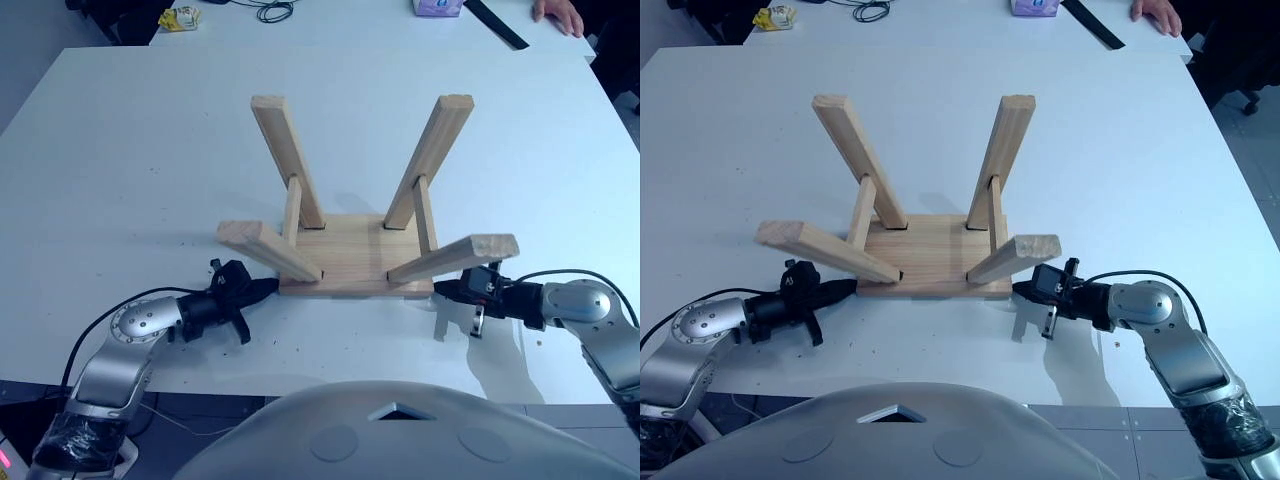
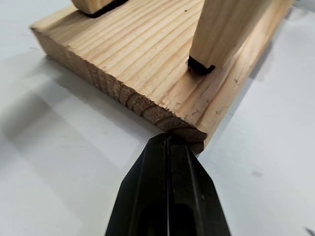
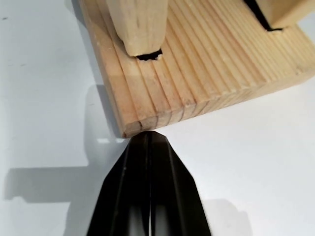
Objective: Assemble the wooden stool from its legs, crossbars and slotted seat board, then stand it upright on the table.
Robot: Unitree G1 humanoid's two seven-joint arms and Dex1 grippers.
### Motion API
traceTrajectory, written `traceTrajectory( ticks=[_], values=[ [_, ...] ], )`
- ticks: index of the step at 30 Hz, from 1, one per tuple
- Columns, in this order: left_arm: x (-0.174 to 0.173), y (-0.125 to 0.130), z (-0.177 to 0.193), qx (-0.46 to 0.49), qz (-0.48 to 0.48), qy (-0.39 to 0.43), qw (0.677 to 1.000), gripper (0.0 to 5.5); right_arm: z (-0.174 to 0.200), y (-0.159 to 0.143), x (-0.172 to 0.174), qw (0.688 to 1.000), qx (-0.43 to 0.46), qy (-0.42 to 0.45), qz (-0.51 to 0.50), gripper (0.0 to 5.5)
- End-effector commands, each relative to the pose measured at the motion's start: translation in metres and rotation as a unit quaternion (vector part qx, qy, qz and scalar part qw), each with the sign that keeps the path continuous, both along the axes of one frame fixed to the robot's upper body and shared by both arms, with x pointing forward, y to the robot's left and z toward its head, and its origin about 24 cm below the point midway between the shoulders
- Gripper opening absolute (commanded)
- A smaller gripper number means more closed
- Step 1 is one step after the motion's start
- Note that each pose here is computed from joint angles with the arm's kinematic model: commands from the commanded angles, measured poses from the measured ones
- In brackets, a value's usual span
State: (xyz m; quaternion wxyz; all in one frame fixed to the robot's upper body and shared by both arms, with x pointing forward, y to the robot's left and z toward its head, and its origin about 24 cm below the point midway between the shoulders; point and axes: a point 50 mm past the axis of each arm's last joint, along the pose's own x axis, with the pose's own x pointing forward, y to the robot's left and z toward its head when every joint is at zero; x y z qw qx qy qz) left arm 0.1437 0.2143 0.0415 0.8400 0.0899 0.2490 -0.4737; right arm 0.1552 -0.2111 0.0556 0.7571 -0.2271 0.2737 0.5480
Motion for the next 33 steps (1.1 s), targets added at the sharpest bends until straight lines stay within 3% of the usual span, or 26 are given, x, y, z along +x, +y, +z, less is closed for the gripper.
traceTrajectory(
  ticks=[1,13,23,33],
  values=[
    [-0.009,-0.013,0.019,-0.052,-0.058,-0.004,0.997,0.02,0.023,0.016,-0.008,0.996,0.061,-0.006,0.058,0.0],
    [-0.022,-0.015,0.054,-0.083,-0.117,0.01,0.99,0.02,0.051,0.023,-0.013,0.992,0.09,-0.018,0.085,0.0],
    [0.009,-0.004,0.086,-0.087,-0.116,-0.054,0.988,0.02,0.077,0.03,-0.005,0.987,0.131,-0.035,0.091,0.0],
    [0.012,-0.011,0.097,-0.126,-0.116,-0.062,0.983,0.02,0.093,0.029,0.005,0.983,0.157,-0.049,0.087,0.0]
  ],
)
